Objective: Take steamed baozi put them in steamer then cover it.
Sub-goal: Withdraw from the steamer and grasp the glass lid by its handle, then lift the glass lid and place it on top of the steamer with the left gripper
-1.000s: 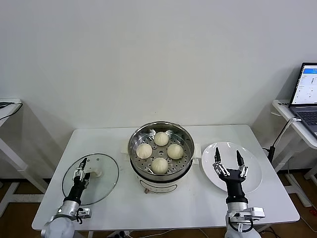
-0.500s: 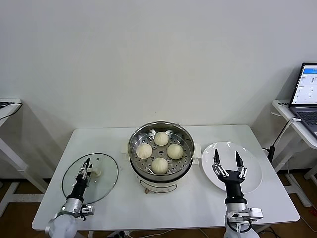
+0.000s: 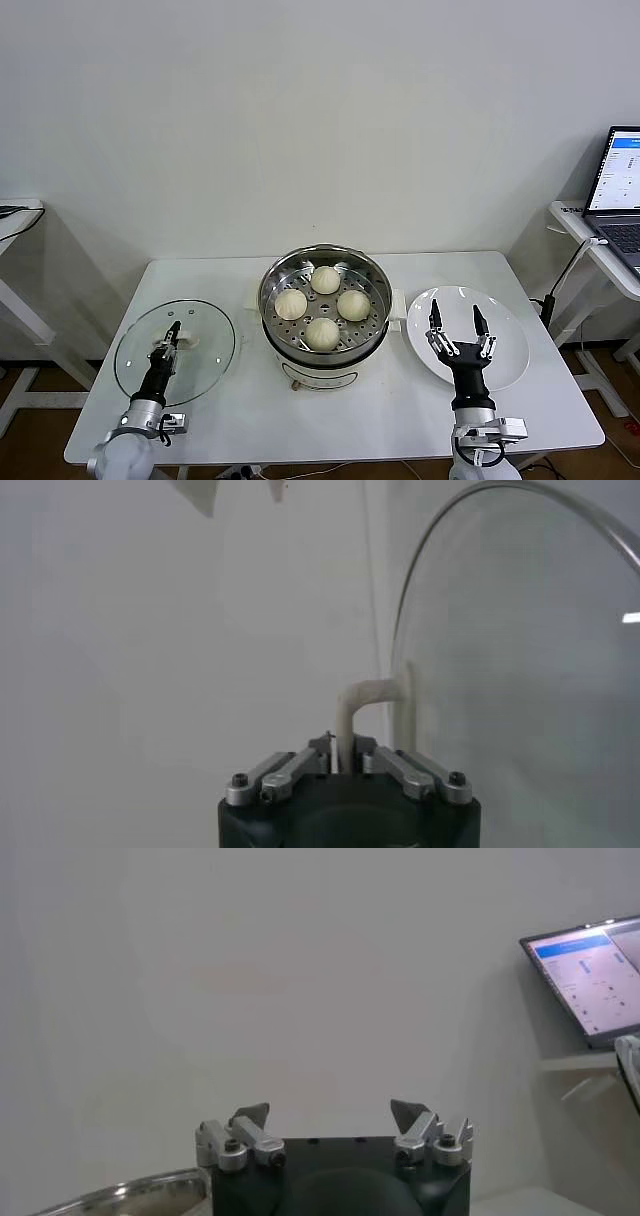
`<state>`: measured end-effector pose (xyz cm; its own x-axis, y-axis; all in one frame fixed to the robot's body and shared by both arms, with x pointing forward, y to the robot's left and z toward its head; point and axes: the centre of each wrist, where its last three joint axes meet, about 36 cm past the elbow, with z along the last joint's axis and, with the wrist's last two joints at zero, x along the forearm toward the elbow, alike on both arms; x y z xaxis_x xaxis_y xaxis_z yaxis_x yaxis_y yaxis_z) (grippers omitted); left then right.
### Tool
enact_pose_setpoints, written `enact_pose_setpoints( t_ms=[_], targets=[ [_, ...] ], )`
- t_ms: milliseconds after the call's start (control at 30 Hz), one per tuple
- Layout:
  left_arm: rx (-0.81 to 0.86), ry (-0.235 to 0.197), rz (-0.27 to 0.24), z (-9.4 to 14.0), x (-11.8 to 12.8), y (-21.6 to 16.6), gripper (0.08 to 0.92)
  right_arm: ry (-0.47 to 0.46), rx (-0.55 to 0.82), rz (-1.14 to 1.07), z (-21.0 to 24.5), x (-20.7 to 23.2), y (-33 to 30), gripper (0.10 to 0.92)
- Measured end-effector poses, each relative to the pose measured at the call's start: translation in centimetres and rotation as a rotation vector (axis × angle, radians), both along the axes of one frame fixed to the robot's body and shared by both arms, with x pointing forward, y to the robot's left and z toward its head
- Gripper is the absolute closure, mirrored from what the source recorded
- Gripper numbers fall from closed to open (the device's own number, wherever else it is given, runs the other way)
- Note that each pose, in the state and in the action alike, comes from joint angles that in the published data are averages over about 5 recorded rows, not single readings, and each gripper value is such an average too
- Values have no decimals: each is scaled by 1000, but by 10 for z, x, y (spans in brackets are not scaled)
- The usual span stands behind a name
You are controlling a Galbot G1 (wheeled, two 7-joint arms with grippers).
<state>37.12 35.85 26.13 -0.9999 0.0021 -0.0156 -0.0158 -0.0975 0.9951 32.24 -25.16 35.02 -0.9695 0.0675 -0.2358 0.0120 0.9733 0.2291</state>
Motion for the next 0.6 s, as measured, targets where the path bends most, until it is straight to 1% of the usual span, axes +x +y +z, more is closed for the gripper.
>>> enact_pose_setpoints(
  t_ms=[133, 267, 467, 533, 600],
  targets=[
    [11, -34, 14, 19, -5, 3, 810, -4, 3, 3, 2, 1, 0, 200],
    [18, -80, 30, 48, -12, 5, 810, -10, 3, 3, 4, 2, -1, 200],
    [5, -146, 42, 107, -20, -8, 810, -16, 2, -3, 5, 3, -4, 200],
    [-7, -160, 45, 128, -21, -17, 810, -20, 2, -6, 6, 3, -4, 200],
    [-21, -165, 46, 146, -21, -29, 810, -23, 2, -10, 6, 3, -5, 200]
  ],
)
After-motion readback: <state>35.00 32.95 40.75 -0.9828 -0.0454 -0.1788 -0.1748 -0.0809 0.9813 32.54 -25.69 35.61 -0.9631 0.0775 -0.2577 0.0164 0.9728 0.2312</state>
